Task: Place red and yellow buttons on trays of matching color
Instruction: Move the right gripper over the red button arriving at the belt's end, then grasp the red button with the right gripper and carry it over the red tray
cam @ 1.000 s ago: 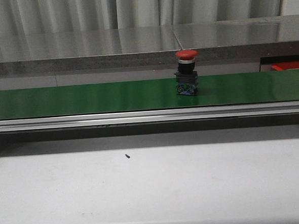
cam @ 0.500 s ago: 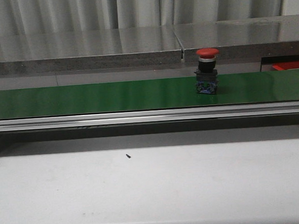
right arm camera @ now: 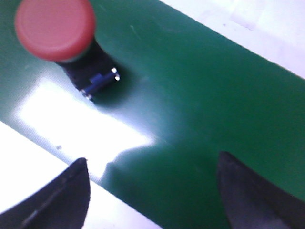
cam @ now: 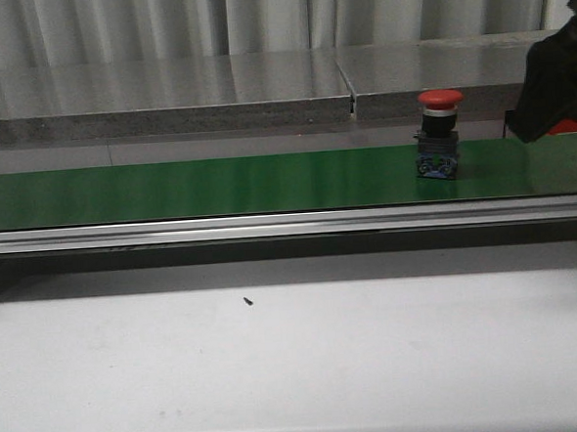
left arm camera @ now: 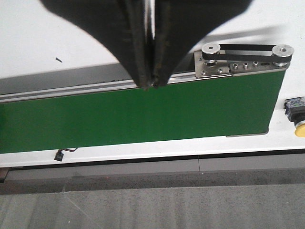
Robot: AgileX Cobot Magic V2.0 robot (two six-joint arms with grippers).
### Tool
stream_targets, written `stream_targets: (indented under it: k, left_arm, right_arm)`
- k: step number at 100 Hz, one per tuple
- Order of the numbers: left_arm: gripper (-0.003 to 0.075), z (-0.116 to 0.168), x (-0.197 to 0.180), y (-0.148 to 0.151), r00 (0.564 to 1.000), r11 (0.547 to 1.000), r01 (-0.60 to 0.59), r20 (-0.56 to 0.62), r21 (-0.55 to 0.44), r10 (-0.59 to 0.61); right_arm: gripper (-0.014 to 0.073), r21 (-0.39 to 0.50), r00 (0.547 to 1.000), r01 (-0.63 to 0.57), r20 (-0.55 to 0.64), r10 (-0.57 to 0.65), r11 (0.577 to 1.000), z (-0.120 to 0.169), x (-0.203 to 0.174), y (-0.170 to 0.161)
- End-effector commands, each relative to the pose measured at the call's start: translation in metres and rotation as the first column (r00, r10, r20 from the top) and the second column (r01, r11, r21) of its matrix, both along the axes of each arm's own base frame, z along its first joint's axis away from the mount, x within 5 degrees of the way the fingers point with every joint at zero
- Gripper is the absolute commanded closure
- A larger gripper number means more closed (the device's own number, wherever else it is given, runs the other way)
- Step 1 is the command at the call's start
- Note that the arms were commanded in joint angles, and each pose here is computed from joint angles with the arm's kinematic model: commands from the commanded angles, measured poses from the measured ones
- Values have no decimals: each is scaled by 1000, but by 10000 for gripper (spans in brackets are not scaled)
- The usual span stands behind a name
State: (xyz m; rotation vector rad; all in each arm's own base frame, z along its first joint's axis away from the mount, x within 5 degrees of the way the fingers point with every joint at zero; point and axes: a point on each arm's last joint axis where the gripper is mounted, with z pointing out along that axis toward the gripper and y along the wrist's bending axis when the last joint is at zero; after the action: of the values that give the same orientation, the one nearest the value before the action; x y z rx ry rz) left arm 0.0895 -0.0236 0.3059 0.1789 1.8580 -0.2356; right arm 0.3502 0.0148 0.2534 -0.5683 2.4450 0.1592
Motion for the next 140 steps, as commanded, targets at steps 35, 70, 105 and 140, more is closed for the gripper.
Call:
stream_targets:
  k: [35, 70, 105, 140]
  left_arm:
    - [739, 15, 2, 0, 996, 999, -13, 88, -38, 16]
    - [739, 15, 2, 0, 996, 999, -13, 88, -38, 16]
    - [739, 15, 2, 0, 996, 999, -13, 88, -38, 16]
    - [739, 15, 2, 0, 996, 999, -13, 88, -38, 16]
  right_arm:
    - [46, 37, 994, -54, 93, 51, 998, 24, 37, 22]
    - [417, 55, 997, -39, 66, 35, 998, 30, 38, 13]
    - [419, 137, 943, 279, 150, -299, 950, 81, 43, -92]
    - [419, 166, 757, 600, 200, -623, 783, 76, 16, -219]
